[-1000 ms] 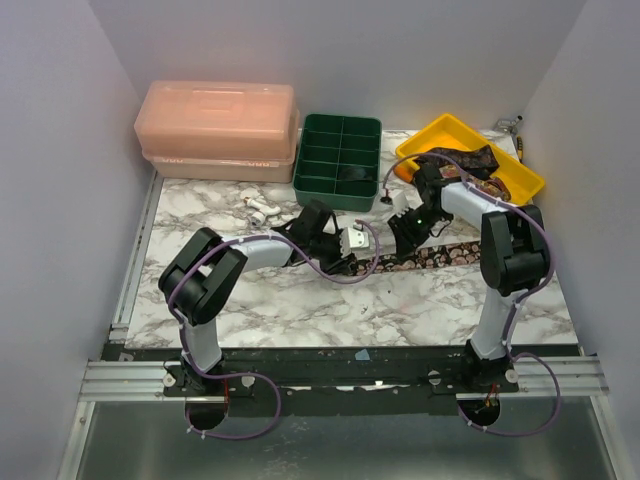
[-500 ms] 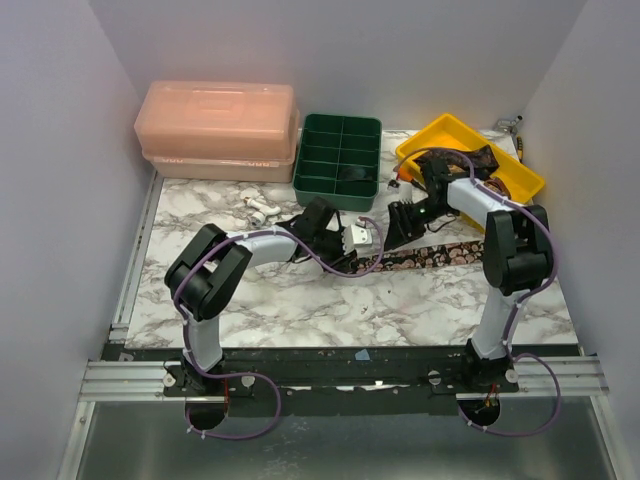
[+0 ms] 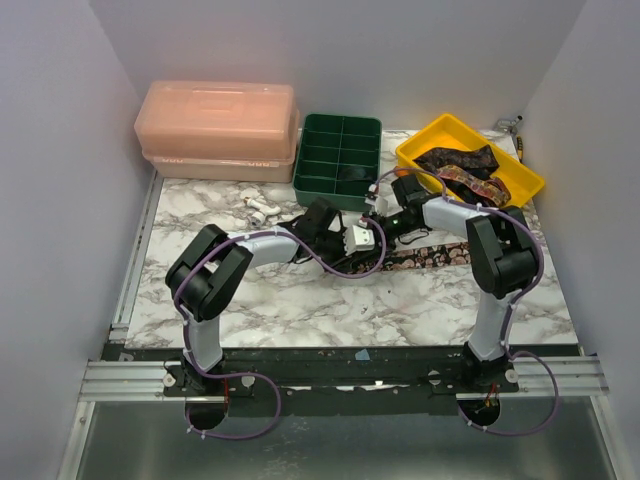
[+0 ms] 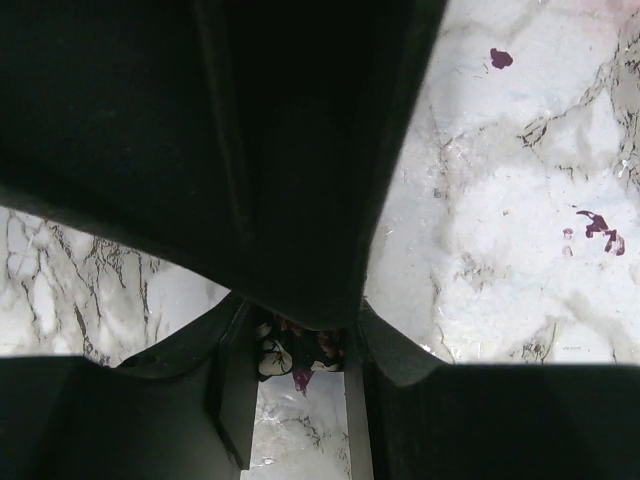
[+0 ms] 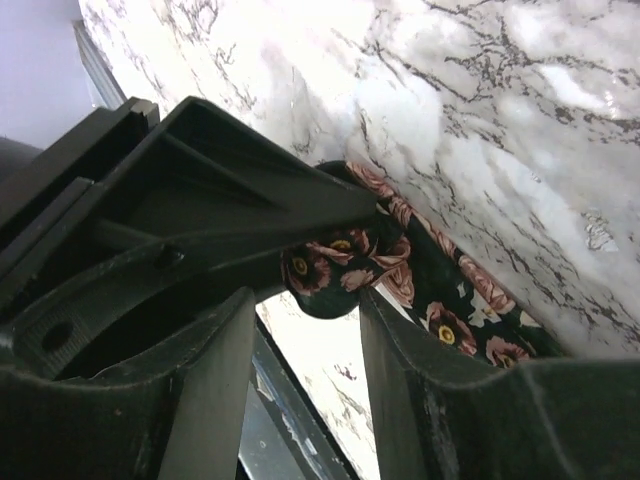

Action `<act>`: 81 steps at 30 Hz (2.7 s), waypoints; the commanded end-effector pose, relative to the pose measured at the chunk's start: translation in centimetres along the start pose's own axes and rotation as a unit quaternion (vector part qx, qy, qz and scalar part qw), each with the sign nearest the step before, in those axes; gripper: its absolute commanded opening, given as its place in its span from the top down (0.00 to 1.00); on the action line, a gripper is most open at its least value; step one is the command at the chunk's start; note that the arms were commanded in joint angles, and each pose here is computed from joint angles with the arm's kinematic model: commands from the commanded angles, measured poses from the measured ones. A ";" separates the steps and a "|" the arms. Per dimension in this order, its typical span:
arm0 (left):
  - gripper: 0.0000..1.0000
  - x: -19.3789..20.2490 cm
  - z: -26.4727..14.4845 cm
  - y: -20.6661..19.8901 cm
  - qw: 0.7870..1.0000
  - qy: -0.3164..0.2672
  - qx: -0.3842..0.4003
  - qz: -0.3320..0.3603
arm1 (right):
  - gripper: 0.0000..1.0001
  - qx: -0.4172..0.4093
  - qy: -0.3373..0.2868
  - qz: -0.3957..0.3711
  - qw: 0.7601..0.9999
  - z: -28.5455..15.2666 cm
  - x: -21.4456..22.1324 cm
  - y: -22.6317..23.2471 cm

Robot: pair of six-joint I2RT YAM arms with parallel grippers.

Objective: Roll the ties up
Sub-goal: Roll the tie at the center of the board.

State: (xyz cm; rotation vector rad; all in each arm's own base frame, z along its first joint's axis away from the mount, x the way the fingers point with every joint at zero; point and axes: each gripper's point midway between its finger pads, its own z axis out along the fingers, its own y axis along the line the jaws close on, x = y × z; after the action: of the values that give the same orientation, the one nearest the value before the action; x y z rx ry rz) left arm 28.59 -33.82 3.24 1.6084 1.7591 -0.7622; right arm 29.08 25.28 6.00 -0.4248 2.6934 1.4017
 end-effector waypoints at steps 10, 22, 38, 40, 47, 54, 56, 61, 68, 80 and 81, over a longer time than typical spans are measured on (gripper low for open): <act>0.81 3.7 0.8 -1.4 0.998 0.061 0.014 -0.028 | 0.64 -0.007 0.006 0.040 0.999 2.2 0.2 -2.1; 0.39 0.2 -0.3 -0.5 0.996 -0.063 0.025 -0.060 | 1.00 0.020 0.043 0.057 0.997 1.8 2.9 -6.2; 0.25 -3.0 0.3 -0.4 0.975 -0.217 0.015 -0.050 | 0.99 0.012 0.089 0.086 0.992 1.2 4.5 -10.8; 0.26 -3.0 1.0 -0.5 0.974 -0.221 0.009 -0.049 | 0.99 0.011 0.086 0.081 0.993 1.2 4.5 -10.8; 0.49 -1.8 3.9 -0.6 0.983 -0.178 -0.018 -0.053 | 0.99 0.016 0.075 0.065 0.995 1.0 3.9 -10.7; 0.79 2.6 3.0 -0.4 0.995 -0.057 -0.041 -0.069 | 0.72 0.020 0.053 0.032 0.998 -0.9 2.0 -8.3; 0.80 3.2 2.9 -0.4 0.996 -0.013 -0.034 -0.075 | 0.58 0.030 0.035 0.007 0.999 -2.3 0.7 -7.0; 0.79 3.5 2.0 -0.4 0.996 0.032 -0.035 -0.072 | 0.48 0.018 0.012 -0.015 1.000 -4.0 -0.4 -4.0; 0.75 3.9 1.9 -0.6 0.995 0.062 -0.026 -0.069 | 0.48 -0.029 0.000 0.030 0.999 -1.8 -0.2 -2.5; 0.73 4.2 2.3 -1.1 0.995 0.082 -0.018 -0.059 | 0.53 -0.039 -0.009 0.041 0.998 -0.5 -1.8 -2.2; 0.73 4.2 2.3 -1.0 0.995 0.083 -0.019 -0.059 | 0.54 -0.039 -0.005 0.042 0.998 -0.3 -1.6 -2.3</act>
State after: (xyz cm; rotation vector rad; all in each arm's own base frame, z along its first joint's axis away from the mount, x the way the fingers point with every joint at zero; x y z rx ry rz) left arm 29.79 -36.10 2.68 1.5058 1.8033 -0.7277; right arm 30.51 23.49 4.72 -0.3040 2.7145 1.4988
